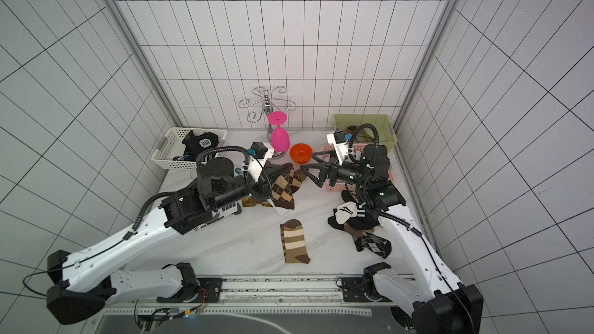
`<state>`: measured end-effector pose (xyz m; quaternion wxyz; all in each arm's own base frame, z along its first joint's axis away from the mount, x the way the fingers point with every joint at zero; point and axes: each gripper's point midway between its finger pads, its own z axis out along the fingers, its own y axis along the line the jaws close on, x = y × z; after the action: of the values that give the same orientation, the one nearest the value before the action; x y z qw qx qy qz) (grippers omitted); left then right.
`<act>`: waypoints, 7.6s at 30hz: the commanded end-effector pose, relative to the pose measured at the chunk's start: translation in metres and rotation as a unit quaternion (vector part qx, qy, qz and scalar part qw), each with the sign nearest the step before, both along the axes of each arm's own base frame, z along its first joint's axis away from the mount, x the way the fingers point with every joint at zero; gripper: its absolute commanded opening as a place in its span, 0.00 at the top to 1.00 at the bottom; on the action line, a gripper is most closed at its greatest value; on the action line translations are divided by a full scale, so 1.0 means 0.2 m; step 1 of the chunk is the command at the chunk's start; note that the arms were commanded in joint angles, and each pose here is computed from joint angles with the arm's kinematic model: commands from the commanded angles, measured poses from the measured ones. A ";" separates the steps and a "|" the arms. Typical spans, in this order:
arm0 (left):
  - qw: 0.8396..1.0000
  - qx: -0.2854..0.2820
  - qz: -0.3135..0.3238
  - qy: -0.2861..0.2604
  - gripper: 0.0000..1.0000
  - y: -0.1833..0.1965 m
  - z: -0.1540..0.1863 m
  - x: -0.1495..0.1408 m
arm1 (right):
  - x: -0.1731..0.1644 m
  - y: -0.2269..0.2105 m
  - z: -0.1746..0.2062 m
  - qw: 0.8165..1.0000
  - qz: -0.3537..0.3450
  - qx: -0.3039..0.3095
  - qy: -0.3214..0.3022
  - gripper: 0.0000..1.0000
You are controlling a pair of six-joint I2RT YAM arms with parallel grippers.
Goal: Sort the socks into the basket by color
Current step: Pick up the sock at the center of the board, then place the sock in the bin, then pick up the sock at the center of the board.
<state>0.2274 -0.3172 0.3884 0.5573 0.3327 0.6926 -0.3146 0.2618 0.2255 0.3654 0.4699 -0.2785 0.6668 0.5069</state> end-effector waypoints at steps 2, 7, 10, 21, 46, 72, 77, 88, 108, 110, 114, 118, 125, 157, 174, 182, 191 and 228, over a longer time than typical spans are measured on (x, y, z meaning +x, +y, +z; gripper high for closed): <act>0.998 -0.024 -0.043 -0.031 1.00 0.00 0.16 -0.08 | -0.08 0.08 0.03 0.998 0.038 -0.001 -0.042 0.01; 0.998 -0.035 -0.036 -0.038 1.00 0.00 0.20 -0.06 | -0.18 0.16 0.10 0.994 0.095 0.009 -0.049 0.01; 0.998 -0.042 -0.034 -0.042 1.00 0.00 0.23 -0.05 | -0.25 0.18 0.14 0.991 0.119 0.022 -0.051 0.02; 0.997 -0.056 -0.039 -0.035 1.00 -0.07 0.24 -0.02 | -0.25 0.25 0.13 0.992 0.121 0.022 -0.040 0.26; 0.985 -0.088 0.134 0.068 0.31 0.25 -0.02 0.28 | 0.24 -0.01 -0.09 0.996 -0.070 -0.031 0.050 1.00; 0.976 -0.063 0.171 0.122 0.31 0.41 -0.29 0.27 | 1.60 -0.74 -0.12 0.842 -0.514 -0.153 -0.065 1.00; 0.974 -0.059 0.178 0.124 0.31 0.44 -0.31 0.28 | 1.77 -0.97 -0.17 0.780 -0.590 -0.182 -0.102 1.00; 0.973 -0.057 0.171 0.143 0.31 0.34 -0.35 0.41 | 2.04 -1.52 -0.40 0.679 -0.687 -0.234 -0.109 1.00; 0.974 -0.037 0.131 0.179 0.31 0.13 -0.46 0.63 | 2.18 -1.71 -0.84 0.778 -0.599 -0.186 -0.017 0.72; 0.975 -0.037 0.129 0.180 0.31 0.12 -0.46 0.64 | 2.19 -1.70 -0.80 0.782 -0.597 -0.181 -0.020 0.55; 0.975 -0.035 0.122 0.184 0.31 0.10 -0.48 0.64 | 2.18 -1.69 -0.74 0.787 -0.593 -0.169 -0.024 0.24; 0.974 -0.031 0.118 0.190 0.31 0.10 -0.51 0.63 | 2.17 -1.65 -0.68 0.795 -0.584 -0.162 -0.029 0.13; 0.972 -0.026 0.118 0.200 0.31 0.12 -0.57 0.59 | 2.12 -1.57 -0.62 0.806 -0.571 -0.158 -0.023 0.02; 0.938 0.179 0.065 0.290 0.31 -0.08 -1.30 0.10 | 1.31 -0.71 -0.39 0.891 -0.423 -0.084 0.140 0.01; 0.893 0.313 0.040 0.319 0.29 -0.17 -1.81 -0.20 | 0.76 -0.57 -0.32 0.912 -0.375 -0.085 0.145 0.01; 0.878 0.359 0.059 0.312 0.33 -0.13 -1.95 -0.27 | 0.69 -0.61 -0.22 0.910 -0.387 -0.076 0.127 0.01; 0.873 0.370 0.052 0.312 0.66 -0.11 -1.99 -0.30 | 0.69 -0.63 -0.20 0.908 -0.394 -0.066 0.128 0.01; 0.967 0.076 0.107 0.219 1.00 -0.02 -0.79 0.13 | 0.38 -0.30 -0.37 0.963 -0.182 -0.076 0.183 0.03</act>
<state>0.2464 -0.3222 0.1914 0.3662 0.2414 0.8684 -0.2312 0.3665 0.1451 0.3038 0.4401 -0.0441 0.8214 0.3601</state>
